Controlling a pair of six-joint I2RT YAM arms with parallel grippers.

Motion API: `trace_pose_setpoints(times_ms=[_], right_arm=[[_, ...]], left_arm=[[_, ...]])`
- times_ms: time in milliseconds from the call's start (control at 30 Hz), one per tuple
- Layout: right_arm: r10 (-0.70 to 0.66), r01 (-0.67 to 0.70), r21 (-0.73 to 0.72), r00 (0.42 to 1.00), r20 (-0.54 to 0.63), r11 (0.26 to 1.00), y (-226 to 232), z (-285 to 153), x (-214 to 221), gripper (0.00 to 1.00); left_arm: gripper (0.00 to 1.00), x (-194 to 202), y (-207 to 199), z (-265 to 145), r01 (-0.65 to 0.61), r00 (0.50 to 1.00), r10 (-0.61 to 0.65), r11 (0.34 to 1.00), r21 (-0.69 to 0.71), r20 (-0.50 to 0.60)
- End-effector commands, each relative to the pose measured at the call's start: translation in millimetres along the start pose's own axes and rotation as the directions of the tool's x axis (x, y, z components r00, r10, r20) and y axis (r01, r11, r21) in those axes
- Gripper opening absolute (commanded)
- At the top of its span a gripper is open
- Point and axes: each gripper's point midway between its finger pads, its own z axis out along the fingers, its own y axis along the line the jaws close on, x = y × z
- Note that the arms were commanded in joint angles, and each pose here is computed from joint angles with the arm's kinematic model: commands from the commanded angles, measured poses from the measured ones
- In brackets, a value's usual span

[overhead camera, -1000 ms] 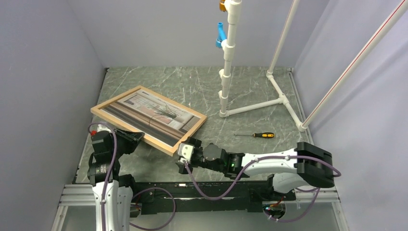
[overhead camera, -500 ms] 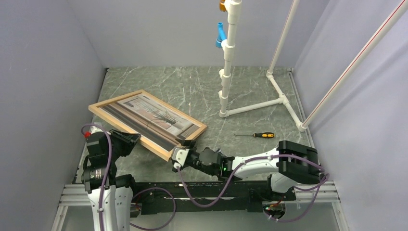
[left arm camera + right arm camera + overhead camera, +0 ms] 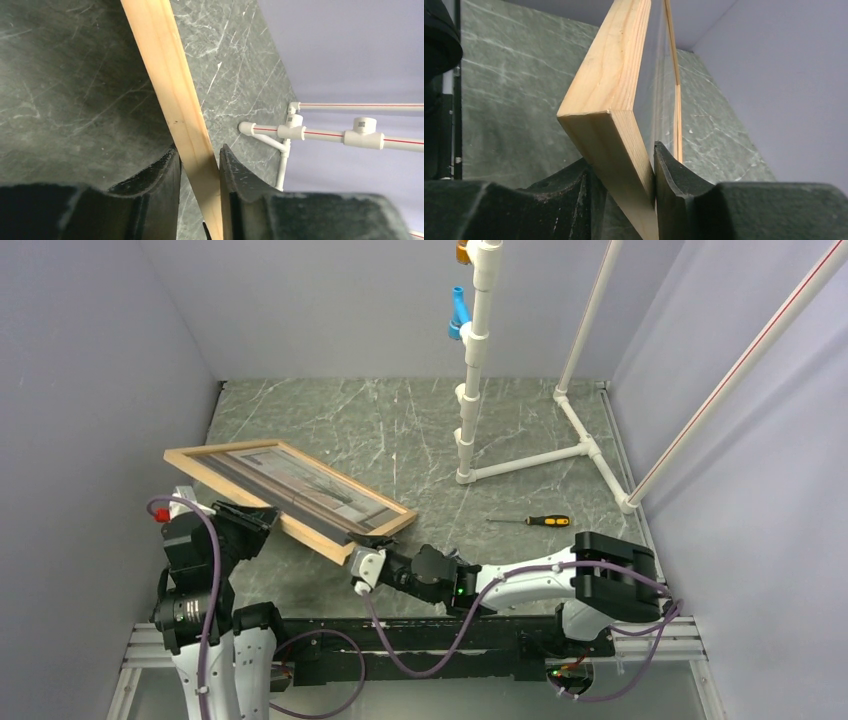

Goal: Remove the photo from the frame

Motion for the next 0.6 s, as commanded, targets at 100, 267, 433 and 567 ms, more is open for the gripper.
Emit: trace_pose_setpoints(times_ms=[100,267,433,567], right_arm=[[0.301,-0.298,-0.058,0.952,0.059,0.953,-24,-1,-24,0.05],[0.477,-0.465,-0.167,0.878,0.040,0.869,-46,-3,-21,0.00],[0.633,-0.614,-0.238,0.774,0.005,0.753,-67,-5,-19,0.00],[0.758,-0.738,-0.249,0.652,-0.023,0.628,-87,-3,-8,0.00]], left_arm=[[0.57,-18,-49,-42,-0.216,0.973,0.199,0.963,0.163,0.114],[0.74,-33,-72,-81,-0.328,0.930,0.278,0.924,0.197,0.241],[0.78,-43,-77,-104,-0.380,0.893,0.316,0.910,0.163,0.320],[0.77,-41,-72,-101,-0.387,0.891,0.323,0.908,0.161,0.318]])
